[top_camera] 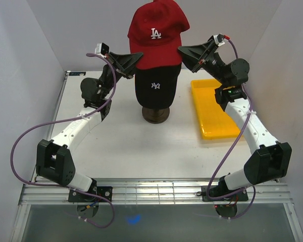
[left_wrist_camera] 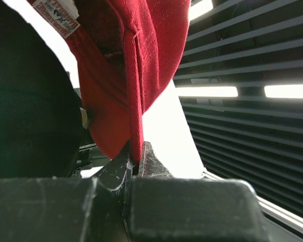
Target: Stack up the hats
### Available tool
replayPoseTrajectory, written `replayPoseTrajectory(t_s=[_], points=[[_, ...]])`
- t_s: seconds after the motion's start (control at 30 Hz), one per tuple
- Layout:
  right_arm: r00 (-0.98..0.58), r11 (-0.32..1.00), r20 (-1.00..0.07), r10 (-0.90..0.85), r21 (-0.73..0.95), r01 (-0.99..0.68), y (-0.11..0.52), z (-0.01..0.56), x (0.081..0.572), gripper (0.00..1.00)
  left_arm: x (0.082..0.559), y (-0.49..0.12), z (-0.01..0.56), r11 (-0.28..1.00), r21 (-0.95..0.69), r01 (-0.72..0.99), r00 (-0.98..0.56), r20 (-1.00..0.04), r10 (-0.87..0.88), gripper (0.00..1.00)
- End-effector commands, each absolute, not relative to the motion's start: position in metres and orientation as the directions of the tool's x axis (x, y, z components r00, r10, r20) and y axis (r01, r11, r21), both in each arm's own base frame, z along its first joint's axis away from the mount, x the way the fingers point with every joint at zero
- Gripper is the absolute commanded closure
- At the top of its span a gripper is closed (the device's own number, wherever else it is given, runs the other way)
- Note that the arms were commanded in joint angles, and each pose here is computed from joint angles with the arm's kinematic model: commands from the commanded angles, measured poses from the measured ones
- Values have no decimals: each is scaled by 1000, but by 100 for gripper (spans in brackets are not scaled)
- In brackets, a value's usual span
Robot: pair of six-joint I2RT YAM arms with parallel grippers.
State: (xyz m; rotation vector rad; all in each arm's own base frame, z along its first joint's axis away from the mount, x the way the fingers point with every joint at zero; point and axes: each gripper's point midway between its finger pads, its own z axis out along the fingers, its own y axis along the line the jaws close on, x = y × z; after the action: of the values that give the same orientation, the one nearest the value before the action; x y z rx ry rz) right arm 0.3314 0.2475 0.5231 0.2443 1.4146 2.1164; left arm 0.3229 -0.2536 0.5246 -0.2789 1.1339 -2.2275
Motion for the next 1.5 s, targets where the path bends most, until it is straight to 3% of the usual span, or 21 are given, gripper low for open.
replayPoseTrajectory(t_s=[0.0,0.53,1.47], points=[[-801,-321,-234,551,827,-462,243,556,304,68,305,-244,534,-447,-774,448,-783,-99,-614,100],[-815,-311,-220,536,846,-433,242,524,293,69,305,-243,509,-431,-807,404,-797,-79,-599,100],[-822,-295,-236,518,853,-431,241,494,280,69,287,-255,468,-401,-820,409,-870,-218,-442,100]])
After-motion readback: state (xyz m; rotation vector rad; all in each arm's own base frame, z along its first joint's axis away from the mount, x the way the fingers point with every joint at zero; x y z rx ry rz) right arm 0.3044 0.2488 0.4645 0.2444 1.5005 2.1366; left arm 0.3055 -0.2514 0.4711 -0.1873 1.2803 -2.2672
